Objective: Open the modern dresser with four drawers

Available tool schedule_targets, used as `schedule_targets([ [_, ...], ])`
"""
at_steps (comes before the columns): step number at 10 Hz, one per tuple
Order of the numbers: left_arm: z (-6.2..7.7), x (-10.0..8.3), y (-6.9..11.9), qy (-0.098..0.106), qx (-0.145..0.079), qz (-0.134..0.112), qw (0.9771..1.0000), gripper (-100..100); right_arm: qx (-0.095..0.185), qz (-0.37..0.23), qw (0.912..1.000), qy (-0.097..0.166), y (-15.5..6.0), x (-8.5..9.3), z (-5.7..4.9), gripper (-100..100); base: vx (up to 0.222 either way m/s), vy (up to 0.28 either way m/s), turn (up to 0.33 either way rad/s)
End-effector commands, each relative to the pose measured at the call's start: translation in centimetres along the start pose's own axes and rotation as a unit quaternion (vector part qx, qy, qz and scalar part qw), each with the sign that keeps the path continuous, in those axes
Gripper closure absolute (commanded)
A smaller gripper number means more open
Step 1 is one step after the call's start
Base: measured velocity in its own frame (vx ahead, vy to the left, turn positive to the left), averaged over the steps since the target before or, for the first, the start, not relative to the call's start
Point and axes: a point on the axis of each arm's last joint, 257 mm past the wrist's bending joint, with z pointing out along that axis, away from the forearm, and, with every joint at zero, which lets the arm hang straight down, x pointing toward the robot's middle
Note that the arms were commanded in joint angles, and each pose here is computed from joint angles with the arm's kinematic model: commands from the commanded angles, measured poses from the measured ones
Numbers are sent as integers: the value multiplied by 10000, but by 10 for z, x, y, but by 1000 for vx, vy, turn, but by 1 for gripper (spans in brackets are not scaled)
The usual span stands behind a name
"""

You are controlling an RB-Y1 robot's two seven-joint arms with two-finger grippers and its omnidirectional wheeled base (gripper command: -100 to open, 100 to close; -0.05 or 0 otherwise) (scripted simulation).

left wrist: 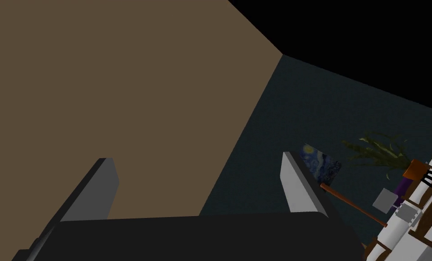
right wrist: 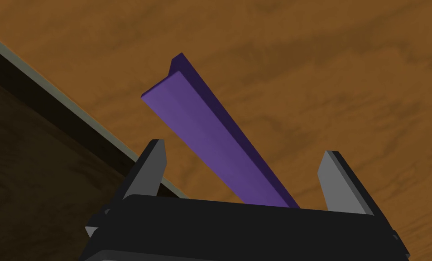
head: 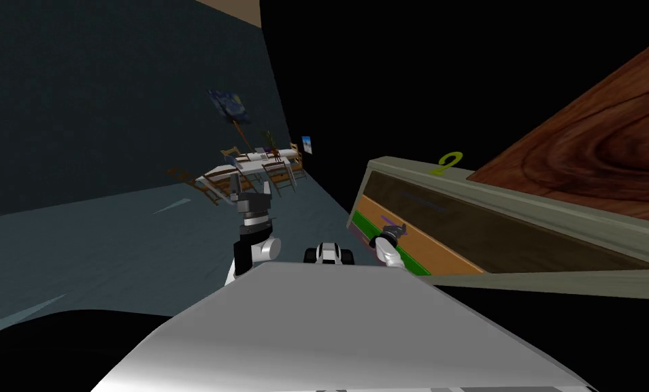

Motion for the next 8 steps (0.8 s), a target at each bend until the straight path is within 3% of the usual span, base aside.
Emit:
schedule_targets([
  [1,0,0,0,0,1,-1,10000,0,-337,-90,9984,-453,20,-27,-20,-100,174,23,-429],
  [2,0,0,0,0,0,0,10000,0,-317,-66,9982,-499,18,-32,-20,-100,152,27,-423],
  [3,0,0,0,0,0,0,10000,0,-546,-118,9954,-778,33,-48,-37,-100,185,37,-414],
  [4,0,0,0,0,0,0,10000,0,-539,-107,9952,-810,33,-51,-37,-100,144,50,-343],
  [5,0,0,0,1,1,-1,10000,0,-743,-195,9915,-1050,47,-63,-54,-100,157,53,-420],
  [6,0,0,0,0,0,0,10000,0,-752,-146,9908,-1113,45,-70,-55,-100,137,57,-377],
  [7,0,0,0,1,1,-1,10000,0,-968,-188,9860,-1347,59,-82,-74,-100,141,70,-433],
  [8,0,0,0,0,0,0,10000,0,-954,-183,9853,-1408,57,-88,-74,-100,142,83,-397],
])
